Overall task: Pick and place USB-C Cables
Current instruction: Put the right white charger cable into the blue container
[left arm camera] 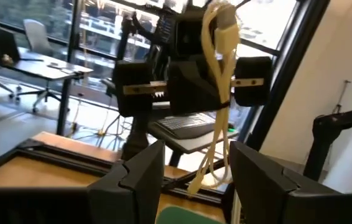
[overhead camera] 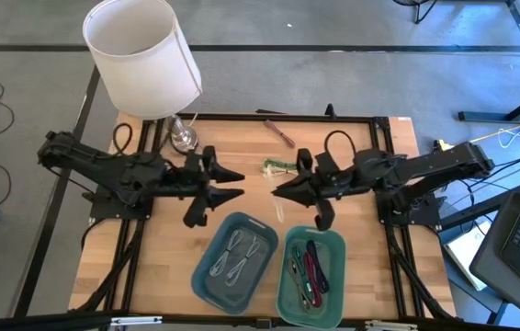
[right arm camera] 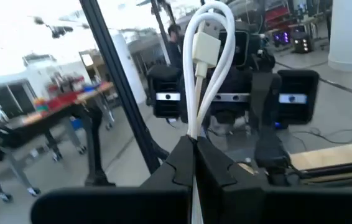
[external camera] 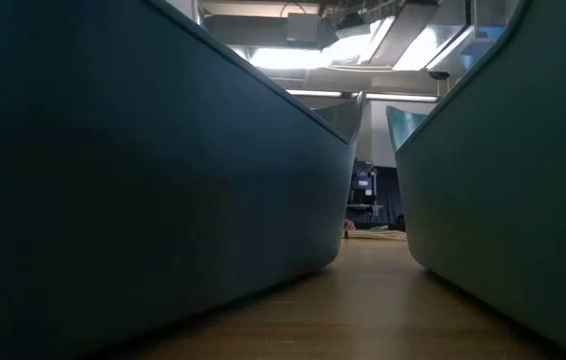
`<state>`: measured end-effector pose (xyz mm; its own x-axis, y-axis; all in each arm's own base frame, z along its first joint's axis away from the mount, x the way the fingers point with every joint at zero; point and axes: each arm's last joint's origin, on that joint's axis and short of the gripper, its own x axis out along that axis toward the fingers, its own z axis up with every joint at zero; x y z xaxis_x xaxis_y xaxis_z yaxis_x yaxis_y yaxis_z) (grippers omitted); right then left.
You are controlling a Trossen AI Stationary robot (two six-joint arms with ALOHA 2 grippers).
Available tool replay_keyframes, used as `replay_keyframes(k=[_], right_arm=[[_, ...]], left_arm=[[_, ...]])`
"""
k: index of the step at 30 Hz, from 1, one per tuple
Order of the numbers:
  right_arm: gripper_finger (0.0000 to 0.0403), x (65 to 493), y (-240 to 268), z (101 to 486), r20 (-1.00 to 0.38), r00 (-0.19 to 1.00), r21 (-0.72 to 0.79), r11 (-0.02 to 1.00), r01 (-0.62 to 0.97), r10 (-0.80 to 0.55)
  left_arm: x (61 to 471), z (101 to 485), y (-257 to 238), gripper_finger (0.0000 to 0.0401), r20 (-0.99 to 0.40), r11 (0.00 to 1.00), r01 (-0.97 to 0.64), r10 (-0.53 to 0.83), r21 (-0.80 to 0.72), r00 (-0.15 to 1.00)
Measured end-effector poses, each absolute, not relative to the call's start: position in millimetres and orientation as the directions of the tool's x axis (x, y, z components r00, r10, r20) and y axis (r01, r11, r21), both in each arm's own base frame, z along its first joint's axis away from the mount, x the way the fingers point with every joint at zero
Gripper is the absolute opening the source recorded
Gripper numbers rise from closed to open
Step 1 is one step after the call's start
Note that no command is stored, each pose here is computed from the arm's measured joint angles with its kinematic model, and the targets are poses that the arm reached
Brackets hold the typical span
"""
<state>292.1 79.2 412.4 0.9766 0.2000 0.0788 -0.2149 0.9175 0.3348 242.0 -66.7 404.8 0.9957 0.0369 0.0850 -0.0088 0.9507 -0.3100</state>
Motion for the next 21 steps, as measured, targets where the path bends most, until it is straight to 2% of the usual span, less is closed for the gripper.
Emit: replay_keyframes(k=[10,21], right_arm=[[0.0,317.7,79.0,413.5,0.013,0.982,0.277,0.943,-0.186,0.189],[0.0,322.6,60.1,419.3,0.077,0.984,0.28,0.944,-0.176,0.161]], left_arm=[[261.1,402.0,-63.1,0.0173,0.149,0.939,0.117,-0.072,-0.323,0.986],[261.2,401.6,-63.7,0.0173,0.145,0.936,0.135,-0.092,-0.325,0.985]])
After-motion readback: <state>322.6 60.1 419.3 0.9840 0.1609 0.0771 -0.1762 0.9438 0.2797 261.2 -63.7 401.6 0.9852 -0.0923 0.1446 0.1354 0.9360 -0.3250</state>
